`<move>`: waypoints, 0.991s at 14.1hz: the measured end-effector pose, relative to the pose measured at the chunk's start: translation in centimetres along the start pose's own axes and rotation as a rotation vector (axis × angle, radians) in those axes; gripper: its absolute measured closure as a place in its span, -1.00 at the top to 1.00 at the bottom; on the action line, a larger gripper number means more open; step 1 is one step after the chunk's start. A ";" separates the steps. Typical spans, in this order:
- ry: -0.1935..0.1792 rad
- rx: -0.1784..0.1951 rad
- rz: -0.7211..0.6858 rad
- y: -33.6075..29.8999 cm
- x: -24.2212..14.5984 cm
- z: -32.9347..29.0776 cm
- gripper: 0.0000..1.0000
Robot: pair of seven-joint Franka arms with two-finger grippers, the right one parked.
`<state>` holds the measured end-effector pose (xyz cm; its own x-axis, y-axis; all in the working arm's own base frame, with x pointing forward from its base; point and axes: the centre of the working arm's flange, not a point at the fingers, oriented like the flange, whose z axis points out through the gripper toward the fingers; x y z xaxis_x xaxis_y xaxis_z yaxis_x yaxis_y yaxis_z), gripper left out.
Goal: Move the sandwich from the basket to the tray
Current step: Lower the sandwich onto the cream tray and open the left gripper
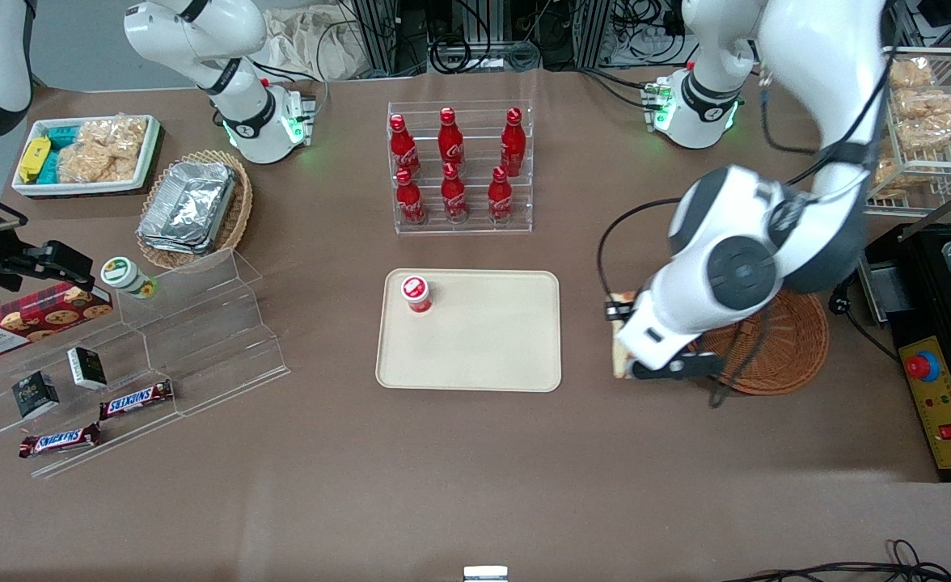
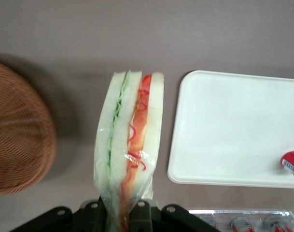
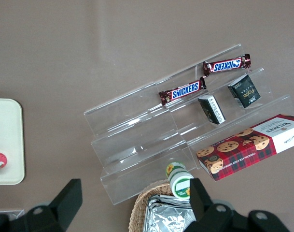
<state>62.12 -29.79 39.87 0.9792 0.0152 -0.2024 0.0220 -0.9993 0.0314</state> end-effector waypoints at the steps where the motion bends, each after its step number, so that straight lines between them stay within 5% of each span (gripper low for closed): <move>1: -0.014 0.000 0.021 1.7 0.5 1.8 -0.63; 6: -0.029 -0.012 0.102 8.7 1.3 9.6 -0.63; 13: -0.023 0.036 0.064 12.3 0.6 17.2 -0.65; 14: -0.020 0.035 0.047 12.4 0.6 17.1 -0.52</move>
<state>59.49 -42.75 23.37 0.9747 -0.0323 -0.2213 -0.0315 -0.9995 0.0069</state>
